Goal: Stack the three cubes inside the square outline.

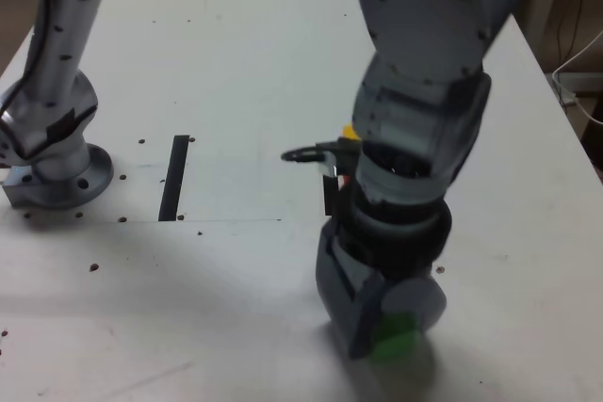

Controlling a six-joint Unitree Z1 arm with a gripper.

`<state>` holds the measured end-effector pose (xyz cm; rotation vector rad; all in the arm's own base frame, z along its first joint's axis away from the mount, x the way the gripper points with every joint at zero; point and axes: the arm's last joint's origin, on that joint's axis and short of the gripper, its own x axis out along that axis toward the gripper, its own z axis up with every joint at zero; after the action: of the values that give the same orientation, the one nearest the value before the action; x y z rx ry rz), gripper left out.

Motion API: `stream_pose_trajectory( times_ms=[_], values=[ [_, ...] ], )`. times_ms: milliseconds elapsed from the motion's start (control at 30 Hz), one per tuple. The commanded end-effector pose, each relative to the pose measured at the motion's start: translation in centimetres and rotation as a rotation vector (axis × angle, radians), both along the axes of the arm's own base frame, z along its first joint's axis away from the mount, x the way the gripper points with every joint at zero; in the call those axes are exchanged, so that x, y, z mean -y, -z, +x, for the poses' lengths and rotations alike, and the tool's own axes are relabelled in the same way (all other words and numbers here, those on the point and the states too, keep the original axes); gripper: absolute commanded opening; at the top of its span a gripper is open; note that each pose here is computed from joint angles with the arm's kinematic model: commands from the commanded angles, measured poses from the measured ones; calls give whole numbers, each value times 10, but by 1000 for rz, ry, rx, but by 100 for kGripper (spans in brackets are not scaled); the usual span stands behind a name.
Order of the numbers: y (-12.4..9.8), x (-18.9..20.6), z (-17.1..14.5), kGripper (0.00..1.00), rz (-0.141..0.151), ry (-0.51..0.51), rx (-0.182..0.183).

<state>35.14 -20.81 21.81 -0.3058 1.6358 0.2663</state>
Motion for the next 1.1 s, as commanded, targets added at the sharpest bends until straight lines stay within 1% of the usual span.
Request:
stream_pose_trajectory(
  times_ms=[0,67,133,233,300,367,433,600,767,933,1067],
  values=[
    [-9,-3,-6,30,5,13,10],
    [-18,-7,-11,30,25,34,15],
    [-28,-13,-17,30,51,62,16],
    [-44,-24,-26,30,89,117,6],
    [-53,-32,-30,30,99,157,-5],
    [-61,-40,-31,30,96,201,-10],
    [-70,-52,-30,30,84,256,-7],
    [-90,-89,-28,30,59,340,8],
    [-101,-128,-26,30,51,348,18],
    [-100,-161,-22,30,43,331,7],
    [-99,-179,-18,30,43,317,2]
  ],
)
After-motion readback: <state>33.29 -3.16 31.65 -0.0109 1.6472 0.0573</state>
